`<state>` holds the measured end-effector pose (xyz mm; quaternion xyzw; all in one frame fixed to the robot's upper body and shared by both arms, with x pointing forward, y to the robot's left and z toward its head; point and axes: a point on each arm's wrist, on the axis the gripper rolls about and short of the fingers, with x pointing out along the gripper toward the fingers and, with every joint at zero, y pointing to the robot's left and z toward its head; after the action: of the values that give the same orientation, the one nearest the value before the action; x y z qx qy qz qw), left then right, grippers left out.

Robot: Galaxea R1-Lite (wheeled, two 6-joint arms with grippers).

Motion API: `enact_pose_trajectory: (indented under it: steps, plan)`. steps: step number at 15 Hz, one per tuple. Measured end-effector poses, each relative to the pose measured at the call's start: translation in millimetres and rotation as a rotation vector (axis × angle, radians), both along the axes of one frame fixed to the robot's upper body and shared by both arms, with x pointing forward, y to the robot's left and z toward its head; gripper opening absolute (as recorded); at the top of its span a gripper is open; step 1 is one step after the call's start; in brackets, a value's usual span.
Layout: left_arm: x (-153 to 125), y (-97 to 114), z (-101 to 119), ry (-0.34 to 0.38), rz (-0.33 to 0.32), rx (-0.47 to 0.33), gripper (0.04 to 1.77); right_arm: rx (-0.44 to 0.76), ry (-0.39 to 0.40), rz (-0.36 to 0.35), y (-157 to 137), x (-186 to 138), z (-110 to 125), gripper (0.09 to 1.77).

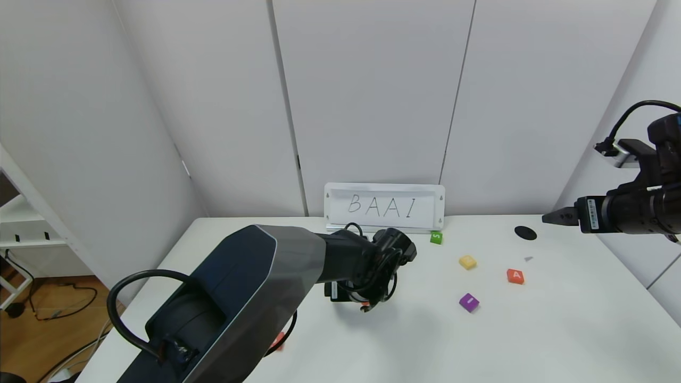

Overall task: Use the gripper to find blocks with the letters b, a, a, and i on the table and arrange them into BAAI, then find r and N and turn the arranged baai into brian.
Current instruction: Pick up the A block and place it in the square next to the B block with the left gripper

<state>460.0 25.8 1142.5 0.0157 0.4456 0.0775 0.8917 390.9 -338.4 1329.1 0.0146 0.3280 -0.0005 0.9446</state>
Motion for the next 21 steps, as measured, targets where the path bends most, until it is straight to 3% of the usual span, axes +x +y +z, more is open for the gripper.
enact_pose_trajectory:
  steps: [13, 18, 21]
  plan:
    - [-8.8, 5.6, -1.0, 0.061, 0.033, 0.033, 1.72, 0.0, 0.0, -0.002, -0.6, 0.6, -0.1, 1.71]
    - [-8.8, 2.1, 0.6, 0.061, 0.013, 0.008, 1.72, 0.001, -0.001, -0.006, -2.3, 0.8, 0.2, 1.71]
    - [-6.3, -0.8, 2.8, 0.057, -0.003, -0.048, 1.72, 0.001, -0.001, -0.006, -2.3, 0.8, 0.2, 1.71]
